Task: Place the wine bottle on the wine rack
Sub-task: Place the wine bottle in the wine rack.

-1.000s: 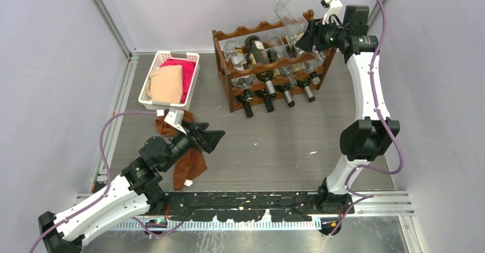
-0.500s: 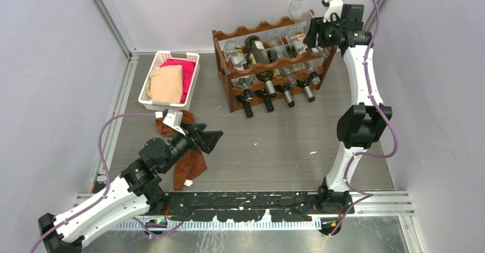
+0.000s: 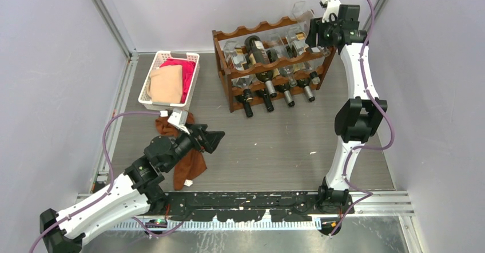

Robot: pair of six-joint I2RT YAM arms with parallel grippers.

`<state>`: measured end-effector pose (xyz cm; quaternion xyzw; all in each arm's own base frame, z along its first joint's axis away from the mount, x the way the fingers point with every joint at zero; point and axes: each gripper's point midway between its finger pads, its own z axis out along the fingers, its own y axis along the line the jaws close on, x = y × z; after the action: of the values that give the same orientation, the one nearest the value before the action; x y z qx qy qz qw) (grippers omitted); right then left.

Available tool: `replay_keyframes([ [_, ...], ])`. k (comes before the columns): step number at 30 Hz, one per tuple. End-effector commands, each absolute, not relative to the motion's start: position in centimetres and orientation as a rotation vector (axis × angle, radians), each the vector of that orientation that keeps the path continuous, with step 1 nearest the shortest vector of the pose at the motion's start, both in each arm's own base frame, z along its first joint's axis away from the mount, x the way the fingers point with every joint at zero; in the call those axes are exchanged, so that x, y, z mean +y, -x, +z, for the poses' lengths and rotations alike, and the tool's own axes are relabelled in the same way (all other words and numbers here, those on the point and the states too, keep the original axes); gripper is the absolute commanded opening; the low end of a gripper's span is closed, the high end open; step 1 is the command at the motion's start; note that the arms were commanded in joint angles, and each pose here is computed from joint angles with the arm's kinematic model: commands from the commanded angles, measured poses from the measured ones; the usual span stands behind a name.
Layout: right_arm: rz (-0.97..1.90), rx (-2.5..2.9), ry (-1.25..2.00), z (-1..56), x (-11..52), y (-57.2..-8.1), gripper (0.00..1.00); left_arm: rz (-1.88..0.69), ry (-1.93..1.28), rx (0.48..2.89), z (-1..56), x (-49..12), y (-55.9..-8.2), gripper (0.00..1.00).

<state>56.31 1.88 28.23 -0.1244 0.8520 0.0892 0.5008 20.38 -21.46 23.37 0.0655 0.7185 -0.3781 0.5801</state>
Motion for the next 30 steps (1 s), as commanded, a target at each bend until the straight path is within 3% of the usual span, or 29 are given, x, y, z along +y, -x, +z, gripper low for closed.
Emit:
replay_keyframes([
  [1, 0.150, 1.855, 0.331, 34.7, 1.7, -58.0, 0.03, -0.875, -0.137, 1.611, 25.5, -21.2, -20.9, 0.87],
  [10, 0.128, 1.872, 0.333, 33.3, 1.9, -58.9, 0.10, -0.869, -0.134, 1.610, 25.6, -21.2, -21.1, 0.88],
  [20, 0.097, 1.883, 0.338, 32.5, 1.6, -58.9, 0.40, -0.865, -0.131, 1.609, 25.7, -21.1, -21.1, 0.88],
  [30, 0.099, 1.899, 0.334, 31.7, 1.6, -58.8, 0.62, -0.870, -0.131, 1.605, 25.9, -21.0, -21.0, 0.88],
])
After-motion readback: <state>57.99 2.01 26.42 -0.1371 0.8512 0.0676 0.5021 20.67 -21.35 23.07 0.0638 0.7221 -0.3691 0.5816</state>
